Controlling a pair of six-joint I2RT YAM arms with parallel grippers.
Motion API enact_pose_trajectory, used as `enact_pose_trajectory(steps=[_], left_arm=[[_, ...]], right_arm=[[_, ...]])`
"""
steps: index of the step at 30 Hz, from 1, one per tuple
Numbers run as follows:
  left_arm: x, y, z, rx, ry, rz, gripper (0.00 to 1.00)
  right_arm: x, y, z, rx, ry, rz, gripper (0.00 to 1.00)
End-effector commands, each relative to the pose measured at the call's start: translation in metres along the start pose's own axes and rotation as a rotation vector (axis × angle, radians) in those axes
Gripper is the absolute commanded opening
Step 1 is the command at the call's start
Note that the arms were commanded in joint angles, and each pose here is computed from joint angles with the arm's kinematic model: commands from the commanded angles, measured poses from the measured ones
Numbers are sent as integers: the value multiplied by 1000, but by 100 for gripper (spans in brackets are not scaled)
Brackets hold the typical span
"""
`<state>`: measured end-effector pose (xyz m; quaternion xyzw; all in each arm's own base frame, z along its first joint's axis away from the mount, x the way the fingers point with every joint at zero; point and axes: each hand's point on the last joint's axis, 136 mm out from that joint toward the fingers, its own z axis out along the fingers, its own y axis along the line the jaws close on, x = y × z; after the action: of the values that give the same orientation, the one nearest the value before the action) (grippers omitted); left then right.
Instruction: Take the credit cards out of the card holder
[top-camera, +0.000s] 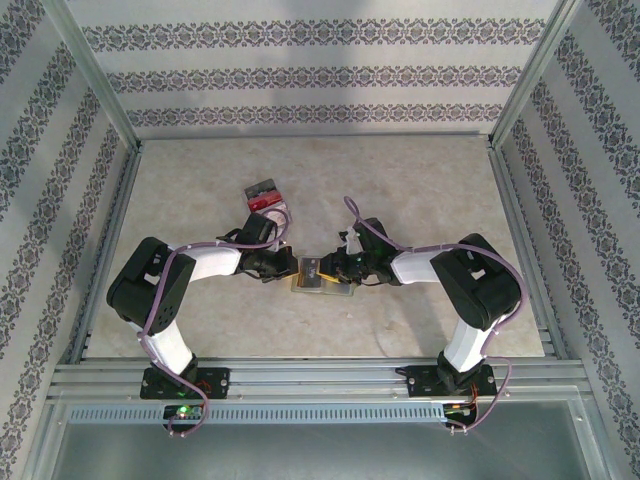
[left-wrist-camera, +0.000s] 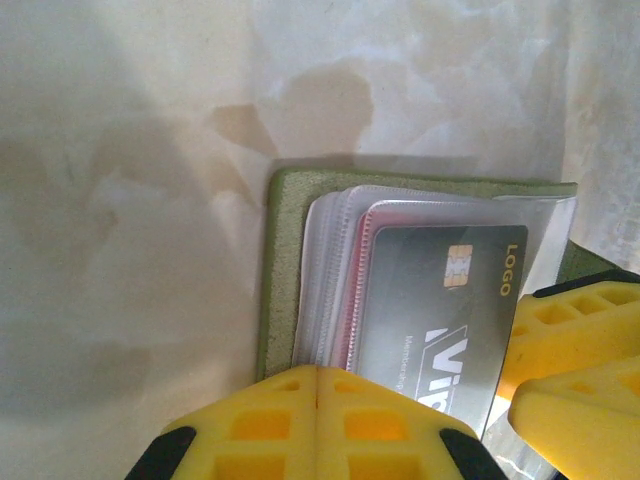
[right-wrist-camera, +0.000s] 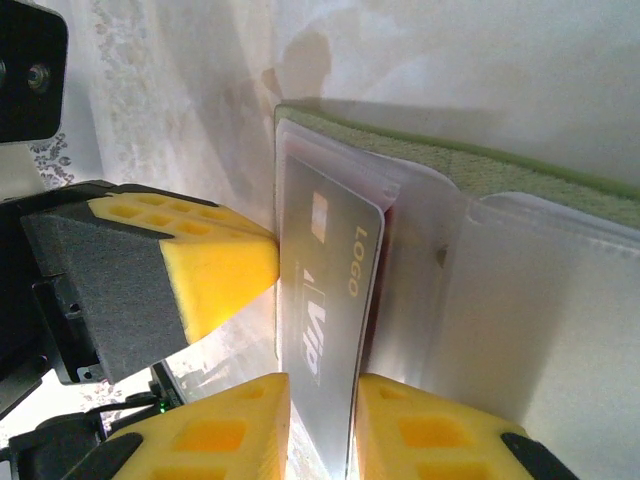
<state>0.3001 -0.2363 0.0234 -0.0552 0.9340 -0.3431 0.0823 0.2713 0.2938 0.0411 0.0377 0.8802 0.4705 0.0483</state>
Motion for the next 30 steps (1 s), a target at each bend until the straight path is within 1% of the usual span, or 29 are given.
enact_pose_trajectory(steps=[1, 8, 12, 19, 26, 30], left_arm=[[12, 14, 4, -70, 34, -6, 6], [-1, -16, -11, 12, -10, 17, 12], [-6, -25, -19, 24, -29, 30, 12], [-4, -31, -15, 71, -12, 22, 4], [-3, -26, -6, 68, 7, 19, 3], [-2, -15, -1, 25, 7, 10, 3]], right_arm=[[-4, 4, 1, -23, -2, -15, 24], [-4, -1, 7, -10, 7, -4, 24], [-3, -1, 9, -9, 12, -5, 24], [-3, -1, 10, -9, 13, -4, 24], [-4, -2, 10, -6, 13, -2, 24], [-3, -2, 10, -5, 15, -2, 24]])
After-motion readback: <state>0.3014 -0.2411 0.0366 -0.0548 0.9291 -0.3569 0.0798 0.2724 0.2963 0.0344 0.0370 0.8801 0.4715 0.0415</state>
